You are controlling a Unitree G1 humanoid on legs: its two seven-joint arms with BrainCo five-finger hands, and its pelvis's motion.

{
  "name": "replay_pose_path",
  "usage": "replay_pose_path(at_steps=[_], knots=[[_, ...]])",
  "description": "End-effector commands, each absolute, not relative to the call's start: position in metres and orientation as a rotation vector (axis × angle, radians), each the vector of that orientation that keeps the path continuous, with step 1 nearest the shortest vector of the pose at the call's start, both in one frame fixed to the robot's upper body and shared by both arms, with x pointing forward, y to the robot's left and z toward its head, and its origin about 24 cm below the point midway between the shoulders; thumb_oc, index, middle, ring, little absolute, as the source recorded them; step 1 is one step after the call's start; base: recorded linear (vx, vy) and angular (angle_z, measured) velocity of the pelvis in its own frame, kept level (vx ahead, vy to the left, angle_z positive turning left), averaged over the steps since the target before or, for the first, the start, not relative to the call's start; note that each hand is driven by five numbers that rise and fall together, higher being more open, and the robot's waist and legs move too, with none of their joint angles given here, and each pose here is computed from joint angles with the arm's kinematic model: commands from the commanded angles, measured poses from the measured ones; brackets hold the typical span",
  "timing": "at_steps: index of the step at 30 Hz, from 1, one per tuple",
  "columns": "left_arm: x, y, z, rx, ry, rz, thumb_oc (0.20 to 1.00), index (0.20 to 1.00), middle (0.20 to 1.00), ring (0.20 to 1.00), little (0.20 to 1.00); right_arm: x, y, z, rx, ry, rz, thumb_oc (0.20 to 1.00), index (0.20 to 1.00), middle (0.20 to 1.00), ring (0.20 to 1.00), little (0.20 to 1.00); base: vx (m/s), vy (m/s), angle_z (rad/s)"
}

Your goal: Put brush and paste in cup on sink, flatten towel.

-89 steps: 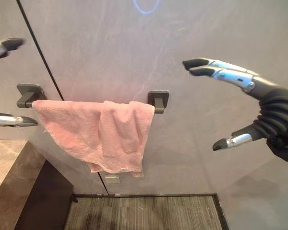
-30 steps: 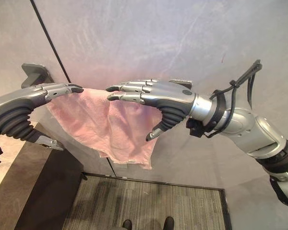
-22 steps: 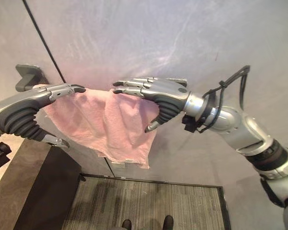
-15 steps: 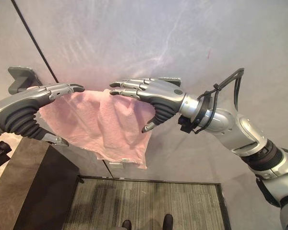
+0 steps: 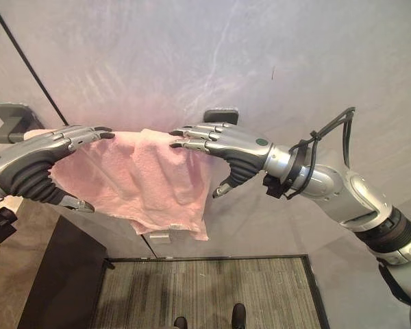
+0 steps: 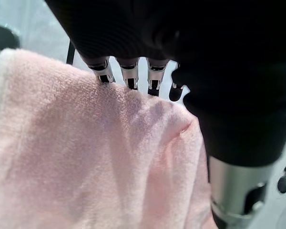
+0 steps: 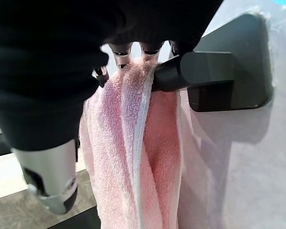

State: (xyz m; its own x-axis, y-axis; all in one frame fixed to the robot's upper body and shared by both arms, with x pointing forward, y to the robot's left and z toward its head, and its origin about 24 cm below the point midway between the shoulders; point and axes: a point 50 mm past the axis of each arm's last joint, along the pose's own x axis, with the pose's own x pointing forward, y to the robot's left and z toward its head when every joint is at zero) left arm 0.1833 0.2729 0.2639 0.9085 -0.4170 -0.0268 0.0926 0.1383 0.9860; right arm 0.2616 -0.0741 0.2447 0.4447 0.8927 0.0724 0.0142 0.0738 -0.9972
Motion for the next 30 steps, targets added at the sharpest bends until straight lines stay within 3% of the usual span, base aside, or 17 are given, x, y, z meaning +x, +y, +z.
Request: replay_pose_path(at_steps=[1, 20, 30], knots=[[0.183, 0.289, 0.231, 1.435, -0.049, -0.447, 1.0, 1.0, 1.0, 1.0, 1.0, 0.251, -0.071, 0.25, -1.34, -0.945, 0.87, 1.0, 1.0, 1.0, 1.0, 1.0, 0.0, -0.007, -0.05], [0.17, 0.322, 0.239, 1.819, 0.096, -0.277, 1.0, 1.0, 1.0, 1.0, 1.0, 0.254, -0.105, 0.236, -1.492, -0.798, 0.836, 1.0, 1.0, 1.0, 1.0, 1.0, 0.0, 0.0, 0.0], [0.169, 0.303, 0.26, 1.74, -0.157, -0.157, 1.0, 1.0, 1.0, 1.0, 1.0, 0.246, -0.108, 0.255, -1.482, -0.946, 0.707, 1.0, 1.0, 1.0, 1.0, 1.0, 0.0, -0.012, 0.06]])
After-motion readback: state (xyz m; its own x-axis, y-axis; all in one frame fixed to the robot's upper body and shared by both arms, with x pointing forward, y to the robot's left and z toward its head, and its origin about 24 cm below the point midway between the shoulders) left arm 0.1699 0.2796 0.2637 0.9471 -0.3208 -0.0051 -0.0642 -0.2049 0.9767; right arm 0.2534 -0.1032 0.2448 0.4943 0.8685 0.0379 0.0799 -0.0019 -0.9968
